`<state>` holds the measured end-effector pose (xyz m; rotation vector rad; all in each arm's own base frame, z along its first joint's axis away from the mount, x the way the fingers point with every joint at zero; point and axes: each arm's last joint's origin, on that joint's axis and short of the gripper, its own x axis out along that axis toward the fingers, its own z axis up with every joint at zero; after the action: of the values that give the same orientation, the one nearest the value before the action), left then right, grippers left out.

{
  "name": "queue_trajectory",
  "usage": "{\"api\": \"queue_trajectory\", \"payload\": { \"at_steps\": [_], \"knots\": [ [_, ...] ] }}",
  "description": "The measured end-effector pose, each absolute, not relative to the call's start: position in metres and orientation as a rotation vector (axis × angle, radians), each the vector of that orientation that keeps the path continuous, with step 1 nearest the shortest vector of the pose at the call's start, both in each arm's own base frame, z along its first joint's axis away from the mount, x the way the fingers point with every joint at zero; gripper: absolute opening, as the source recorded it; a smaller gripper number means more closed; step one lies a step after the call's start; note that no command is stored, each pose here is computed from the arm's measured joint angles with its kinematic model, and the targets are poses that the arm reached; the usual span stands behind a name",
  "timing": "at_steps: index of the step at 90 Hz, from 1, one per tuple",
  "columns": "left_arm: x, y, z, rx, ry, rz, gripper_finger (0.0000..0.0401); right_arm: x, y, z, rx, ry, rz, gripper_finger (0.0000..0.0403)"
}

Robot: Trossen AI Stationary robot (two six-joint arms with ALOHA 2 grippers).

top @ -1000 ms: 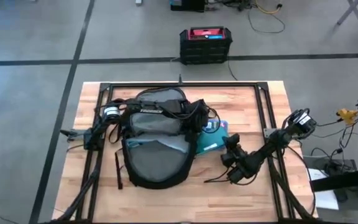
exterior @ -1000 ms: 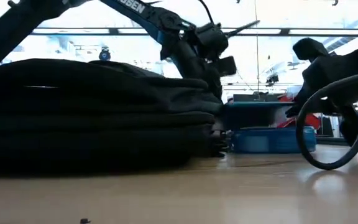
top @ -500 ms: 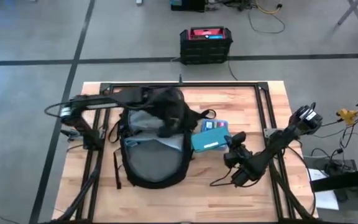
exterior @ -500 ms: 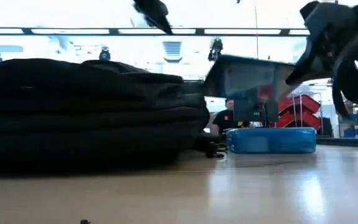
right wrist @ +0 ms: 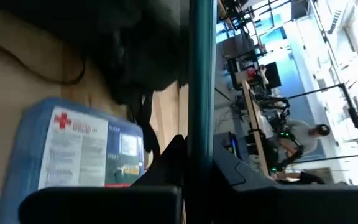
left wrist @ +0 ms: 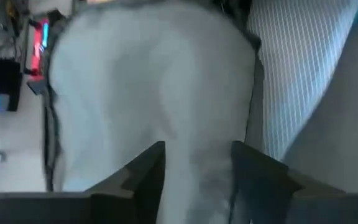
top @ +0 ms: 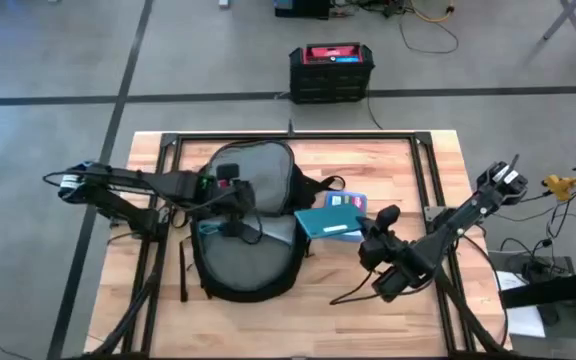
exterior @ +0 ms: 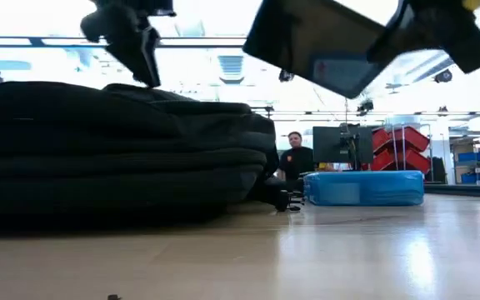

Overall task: Unpack backpack
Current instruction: Put the blue tablet device into the black backpack

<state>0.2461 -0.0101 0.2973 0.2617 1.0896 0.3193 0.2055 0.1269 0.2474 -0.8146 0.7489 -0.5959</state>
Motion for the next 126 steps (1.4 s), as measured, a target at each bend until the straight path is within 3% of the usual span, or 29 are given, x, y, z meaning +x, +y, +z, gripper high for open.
{"api": "queue_trajectory", "payload": {
  "at_steps": [24,41,53,68,73,93,108,126],
  "knots": [
    [0.239,-0.011,0.267,0.254,1.082,0.321,0.0224,0.220,0.138,0.259,-0.727,0.666,-0.570,0.0009],
    [0.243,-0.005,0.242,0.220,1.111,0.380,0.0226,0.243,0.150,0.267,-0.694,0.586,-0.451,0.0009],
    [0.250,-0.002,0.238,0.226,1.086,0.410,0.0182,0.258,0.155,0.275,-0.674,0.513,-0.301,0.0009],
    [0.256,-0.001,0.241,0.244,1.022,0.425,0.0041,0.271,0.156,0.279,-0.642,0.400,-0.147,0.0009],
    [0.257,0.000,0.242,0.244,1.008,0.430,0.0016,0.275,0.153,0.280,-0.625,0.371,-0.124,0.0009],
    [0.261,0.002,0.251,0.276,0.957,0.479,0.0003,0.303,0.149,0.266,-0.691,0.310,-0.059,0.0009],
    [0.266,0.003,0.288,0.321,0.905,0.525,0.0002,0.329,0.139,0.239,-0.826,0.361,-0.078,0.0009],
    [0.269,-0.001,0.339,0.336,0.819,0.517,0.0001,0.356,0.099,0.216,-0.788,0.424,-0.163,0.0009]
  ]
}}
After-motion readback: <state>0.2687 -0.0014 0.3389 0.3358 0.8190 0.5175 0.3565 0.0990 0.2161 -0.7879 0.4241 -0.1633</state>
